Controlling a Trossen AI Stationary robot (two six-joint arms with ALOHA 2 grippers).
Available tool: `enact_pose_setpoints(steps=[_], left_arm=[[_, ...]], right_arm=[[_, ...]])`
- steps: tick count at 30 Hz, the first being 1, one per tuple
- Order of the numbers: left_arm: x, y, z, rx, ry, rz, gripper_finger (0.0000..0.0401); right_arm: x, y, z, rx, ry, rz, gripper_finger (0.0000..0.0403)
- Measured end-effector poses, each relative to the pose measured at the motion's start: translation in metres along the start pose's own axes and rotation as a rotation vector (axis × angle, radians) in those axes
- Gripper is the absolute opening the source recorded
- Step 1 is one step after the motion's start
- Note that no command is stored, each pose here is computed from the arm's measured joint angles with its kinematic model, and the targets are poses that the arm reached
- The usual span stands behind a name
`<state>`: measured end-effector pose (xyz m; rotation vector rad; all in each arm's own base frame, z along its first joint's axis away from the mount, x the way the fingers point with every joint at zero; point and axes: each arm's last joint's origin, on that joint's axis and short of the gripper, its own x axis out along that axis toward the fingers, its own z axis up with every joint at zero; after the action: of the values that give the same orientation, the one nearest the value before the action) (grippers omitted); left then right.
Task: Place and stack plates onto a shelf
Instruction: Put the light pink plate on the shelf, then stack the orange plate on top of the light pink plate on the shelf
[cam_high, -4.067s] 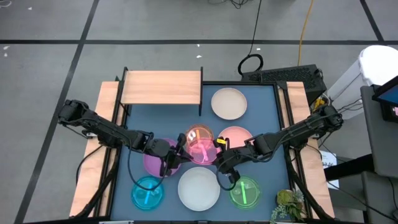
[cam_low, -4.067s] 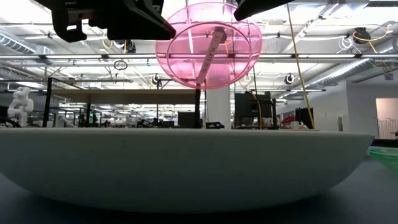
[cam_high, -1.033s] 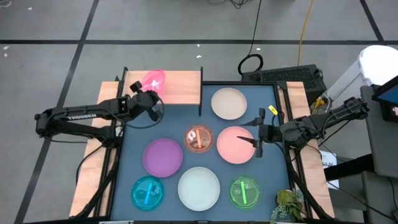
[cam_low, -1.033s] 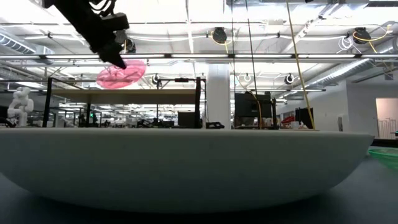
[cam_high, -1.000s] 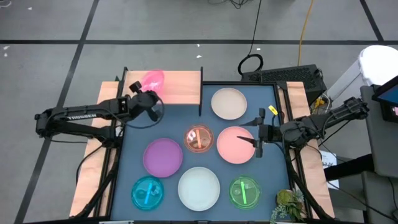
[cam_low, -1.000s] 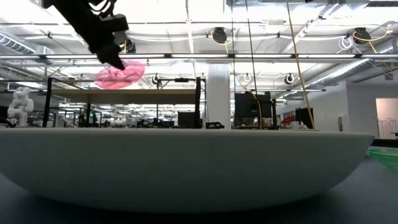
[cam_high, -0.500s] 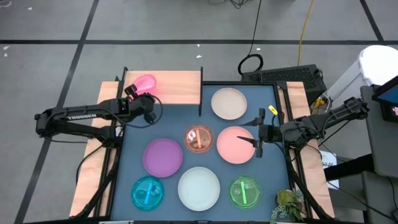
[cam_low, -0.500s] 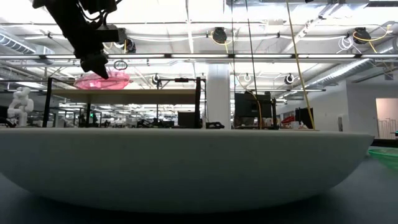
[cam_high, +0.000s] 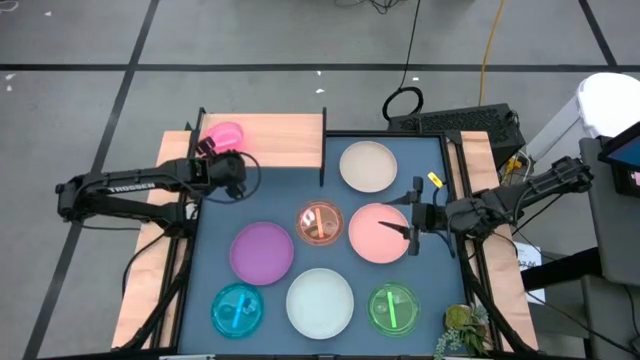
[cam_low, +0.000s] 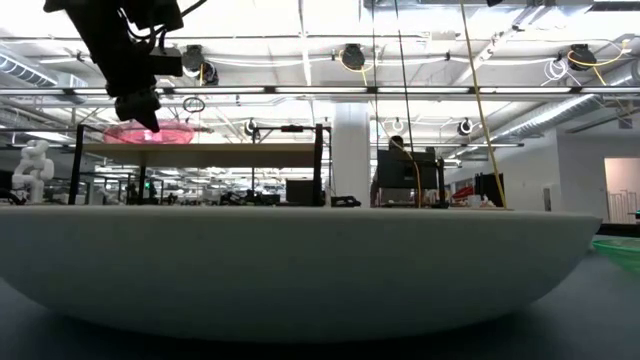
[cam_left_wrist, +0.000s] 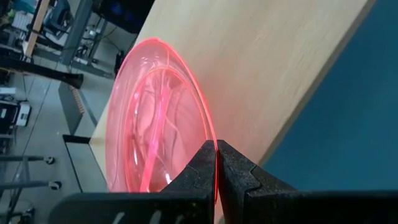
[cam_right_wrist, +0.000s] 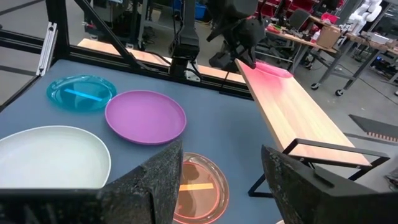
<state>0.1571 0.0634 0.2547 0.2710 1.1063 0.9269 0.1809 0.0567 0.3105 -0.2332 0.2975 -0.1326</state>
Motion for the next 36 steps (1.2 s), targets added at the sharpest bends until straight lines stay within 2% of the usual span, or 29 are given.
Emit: enact_pose_setpoints(steps=[8, 18, 27, 32, 36], left_arm=[[0.005, 0.006, 0.000, -0.035, 0.017, 0.020, 0.0008], [0.008, 0.008, 0.002, -0.071, 0.018, -0.029, 0.0009], [0.011, 0.011, 0.001, -0.102, 0.032, -0.017, 0.0069], [0.011, 0.012, 0.002, -0.118, 0.025, -0.017, 0.0078], [0.011, 0.011, 0.008, -0.184, -0.025, -0.033, 0.0079]], right_arm=[[0.000, 0.000, 0.000, 0.001, 0.000, 0.000, 0.0199], [0.000, 0.000, 0.000, 0.000, 0.000, 0.000, 0.0199], [0.000, 0.000, 0.000, 0.001, 0.000, 0.000, 0.0199], [0.000, 0.000, 0.000, 0.001, 0.000, 0.000, 0.0199], [0.000, 0.000, 0.000, 0.001, 0.000, 0.000, 0.0199]])
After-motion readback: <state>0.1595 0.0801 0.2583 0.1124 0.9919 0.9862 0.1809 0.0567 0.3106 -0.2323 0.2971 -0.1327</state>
